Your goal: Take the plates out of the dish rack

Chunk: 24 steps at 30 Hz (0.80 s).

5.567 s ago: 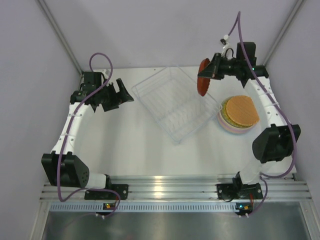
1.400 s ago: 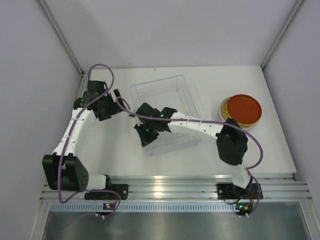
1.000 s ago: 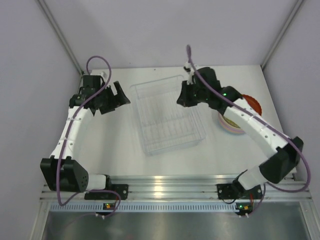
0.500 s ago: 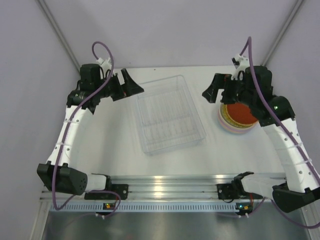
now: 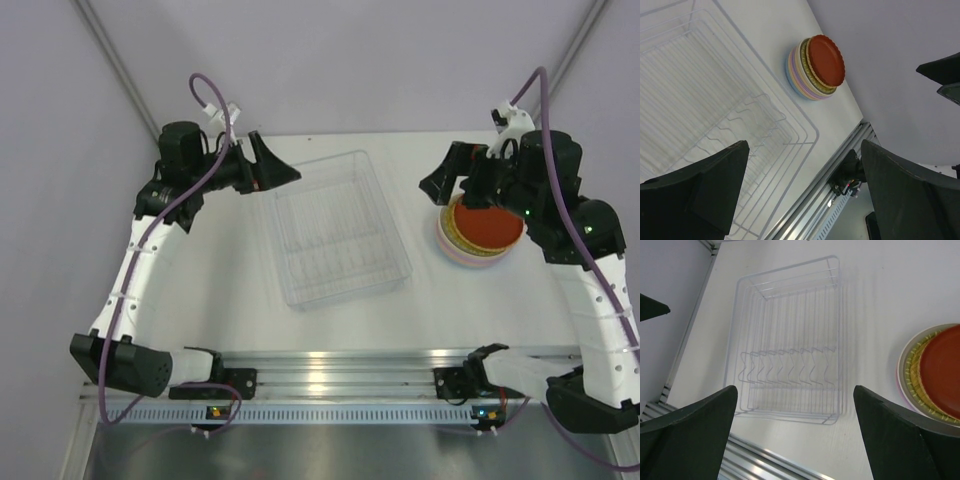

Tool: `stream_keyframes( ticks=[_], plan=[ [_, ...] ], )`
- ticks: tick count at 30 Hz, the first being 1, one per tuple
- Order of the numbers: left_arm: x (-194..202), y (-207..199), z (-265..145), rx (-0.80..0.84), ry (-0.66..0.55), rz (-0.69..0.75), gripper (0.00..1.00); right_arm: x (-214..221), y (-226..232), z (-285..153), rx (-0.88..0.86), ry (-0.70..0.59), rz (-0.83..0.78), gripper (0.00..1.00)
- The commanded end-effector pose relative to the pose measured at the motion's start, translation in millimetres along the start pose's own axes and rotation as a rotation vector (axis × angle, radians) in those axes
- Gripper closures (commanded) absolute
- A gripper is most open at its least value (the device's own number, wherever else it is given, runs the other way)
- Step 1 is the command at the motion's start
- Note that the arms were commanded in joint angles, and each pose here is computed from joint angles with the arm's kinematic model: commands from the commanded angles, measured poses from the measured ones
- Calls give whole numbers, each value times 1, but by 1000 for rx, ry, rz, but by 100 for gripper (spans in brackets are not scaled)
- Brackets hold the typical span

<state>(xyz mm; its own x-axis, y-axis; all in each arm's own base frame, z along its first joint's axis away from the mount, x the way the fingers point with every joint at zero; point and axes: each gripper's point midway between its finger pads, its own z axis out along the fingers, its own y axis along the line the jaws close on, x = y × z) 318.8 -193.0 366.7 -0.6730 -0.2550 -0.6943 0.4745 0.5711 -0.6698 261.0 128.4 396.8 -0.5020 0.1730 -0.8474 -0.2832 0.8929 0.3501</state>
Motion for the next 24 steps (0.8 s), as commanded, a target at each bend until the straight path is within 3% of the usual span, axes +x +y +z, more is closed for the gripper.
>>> stream_keyframes(
  ticks=[1, 12, 24],
  plan=[
    [-21, -52, -15, 157, -71, 117, 1, -15, 2, -18, 2, -65, 15, 0],
    [-3, -89, -16, 351, -32, 174, 1, -17, 12, -20, -54, -75, 11, 0],
    [24, -92, -2, 400, 28, 172, 1, -16, 12, -25, -53, -96, 29, 0]
  ],
)
